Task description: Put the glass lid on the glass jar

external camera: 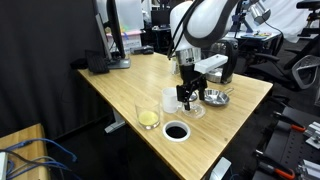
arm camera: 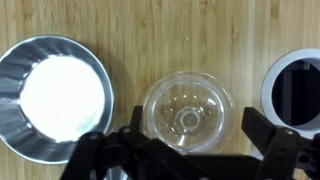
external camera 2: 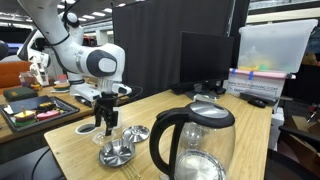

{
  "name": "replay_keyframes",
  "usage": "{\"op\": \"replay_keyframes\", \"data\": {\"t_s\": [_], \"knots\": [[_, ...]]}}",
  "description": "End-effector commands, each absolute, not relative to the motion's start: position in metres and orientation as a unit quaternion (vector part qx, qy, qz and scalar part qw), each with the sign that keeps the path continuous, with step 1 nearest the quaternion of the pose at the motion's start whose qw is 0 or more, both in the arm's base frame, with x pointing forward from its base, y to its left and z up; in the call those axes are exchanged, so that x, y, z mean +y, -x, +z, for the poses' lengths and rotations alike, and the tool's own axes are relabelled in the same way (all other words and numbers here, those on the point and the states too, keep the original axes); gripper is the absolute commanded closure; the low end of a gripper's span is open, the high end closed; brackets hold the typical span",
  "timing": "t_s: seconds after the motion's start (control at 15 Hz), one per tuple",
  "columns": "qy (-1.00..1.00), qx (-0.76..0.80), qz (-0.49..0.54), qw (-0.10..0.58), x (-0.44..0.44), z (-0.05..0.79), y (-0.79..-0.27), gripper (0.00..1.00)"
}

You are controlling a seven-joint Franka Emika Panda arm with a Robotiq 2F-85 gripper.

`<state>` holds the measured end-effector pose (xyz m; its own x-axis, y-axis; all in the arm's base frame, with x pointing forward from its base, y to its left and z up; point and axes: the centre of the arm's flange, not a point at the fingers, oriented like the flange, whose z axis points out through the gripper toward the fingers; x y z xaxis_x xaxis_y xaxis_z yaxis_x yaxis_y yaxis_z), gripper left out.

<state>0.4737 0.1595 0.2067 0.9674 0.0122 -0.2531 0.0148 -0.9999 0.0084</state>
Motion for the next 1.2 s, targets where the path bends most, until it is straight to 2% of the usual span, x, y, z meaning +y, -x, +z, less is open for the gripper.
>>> {"op": "replay_keyframes", "data": {"t_s": [0.0,0.33,0.4,0.47,1.13], "knots": [[-0.992,-0.002,-0.127,0.002,0.164,0.201,-0.479,0.05],[-0.991,-0.003,-0.134,0.005,0.161,0.196,-0.475,0.00],[-0.991,-0.003,-0.135,0.006,0.160,0.194,-0.475,0.08],[-0.991,-0.004,-0.136,0.006,0.160,0.193,-0.474,0.25],[-0.992,-0.007,-0.129,0.003,0.158,0.199,-0.476,0.91]]}}
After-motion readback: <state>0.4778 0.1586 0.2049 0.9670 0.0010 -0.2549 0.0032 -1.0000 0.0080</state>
